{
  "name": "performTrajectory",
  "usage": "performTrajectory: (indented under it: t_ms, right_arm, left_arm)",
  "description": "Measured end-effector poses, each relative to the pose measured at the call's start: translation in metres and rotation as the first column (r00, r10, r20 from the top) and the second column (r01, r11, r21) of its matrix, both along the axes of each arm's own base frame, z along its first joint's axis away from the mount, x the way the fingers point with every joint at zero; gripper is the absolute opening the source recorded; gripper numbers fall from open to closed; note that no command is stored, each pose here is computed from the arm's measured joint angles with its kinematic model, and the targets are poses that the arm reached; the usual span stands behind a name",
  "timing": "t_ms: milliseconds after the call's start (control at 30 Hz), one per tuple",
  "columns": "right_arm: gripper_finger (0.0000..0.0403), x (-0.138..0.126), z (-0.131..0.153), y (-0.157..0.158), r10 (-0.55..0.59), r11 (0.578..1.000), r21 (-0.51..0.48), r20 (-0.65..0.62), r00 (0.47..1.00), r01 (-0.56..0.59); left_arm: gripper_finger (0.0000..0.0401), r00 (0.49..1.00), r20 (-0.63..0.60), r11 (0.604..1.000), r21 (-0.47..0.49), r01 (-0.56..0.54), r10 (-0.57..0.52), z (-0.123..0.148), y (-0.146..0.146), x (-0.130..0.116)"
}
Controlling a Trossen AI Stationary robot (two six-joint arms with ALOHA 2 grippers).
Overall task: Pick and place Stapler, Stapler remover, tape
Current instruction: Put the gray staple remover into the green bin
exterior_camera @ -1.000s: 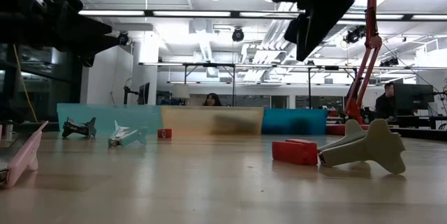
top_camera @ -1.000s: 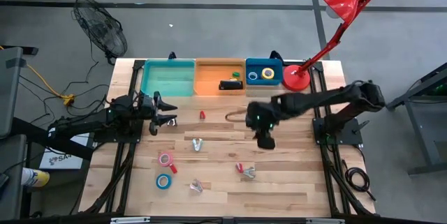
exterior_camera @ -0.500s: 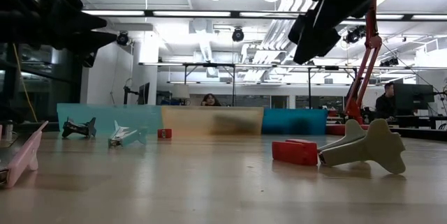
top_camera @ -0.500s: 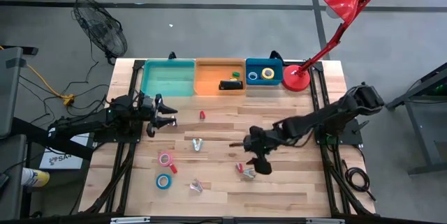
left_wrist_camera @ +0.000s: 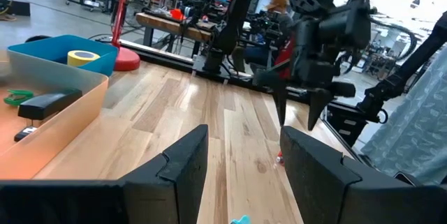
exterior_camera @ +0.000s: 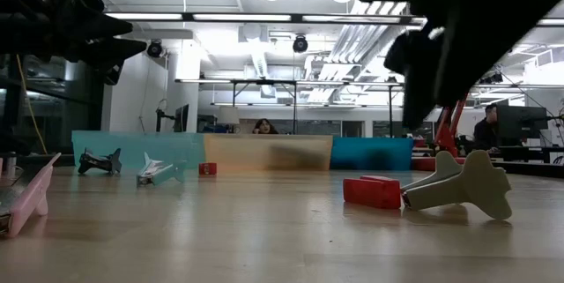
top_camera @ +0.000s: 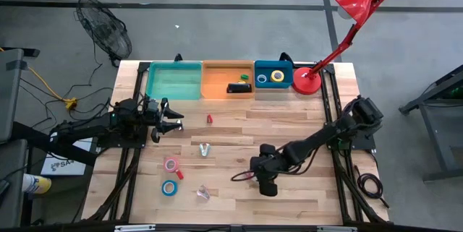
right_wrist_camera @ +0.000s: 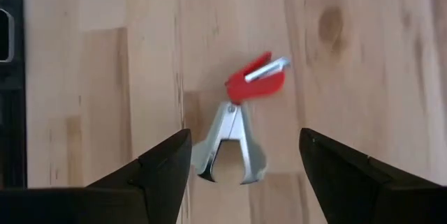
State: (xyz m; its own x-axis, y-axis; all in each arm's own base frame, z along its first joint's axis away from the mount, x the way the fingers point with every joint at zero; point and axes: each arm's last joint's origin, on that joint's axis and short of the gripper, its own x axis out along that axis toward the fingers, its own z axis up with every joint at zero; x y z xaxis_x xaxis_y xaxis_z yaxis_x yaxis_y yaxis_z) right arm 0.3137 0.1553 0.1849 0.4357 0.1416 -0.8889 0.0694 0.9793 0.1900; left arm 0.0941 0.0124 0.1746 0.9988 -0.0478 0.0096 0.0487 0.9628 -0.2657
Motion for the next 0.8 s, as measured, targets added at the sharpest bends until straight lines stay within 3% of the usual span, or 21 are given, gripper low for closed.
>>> performTrajectory:
  t_ms: [500, 800]
  right_arm:
    - [0.0257, 0.003, -0.012, 0.005, -0.039, 0.998, 0.039, -0.054, 0.998, 0.041]
    - [0.0257, 0.004, -0.033, 0.012, -0.013, 0.999, 0.029, -0.123, 0.992, 0.016]
  left_arm:
    - [0.0177, 1.000, -0.001, 1.000, 0.003, -0.004, 0.004, 0.000, 0.000, 0.000]
    - [0.0177, 1.000, -0.002, 1.000, 0.004, -0.005, 0.005, -0.001, 0.000, 0.000]
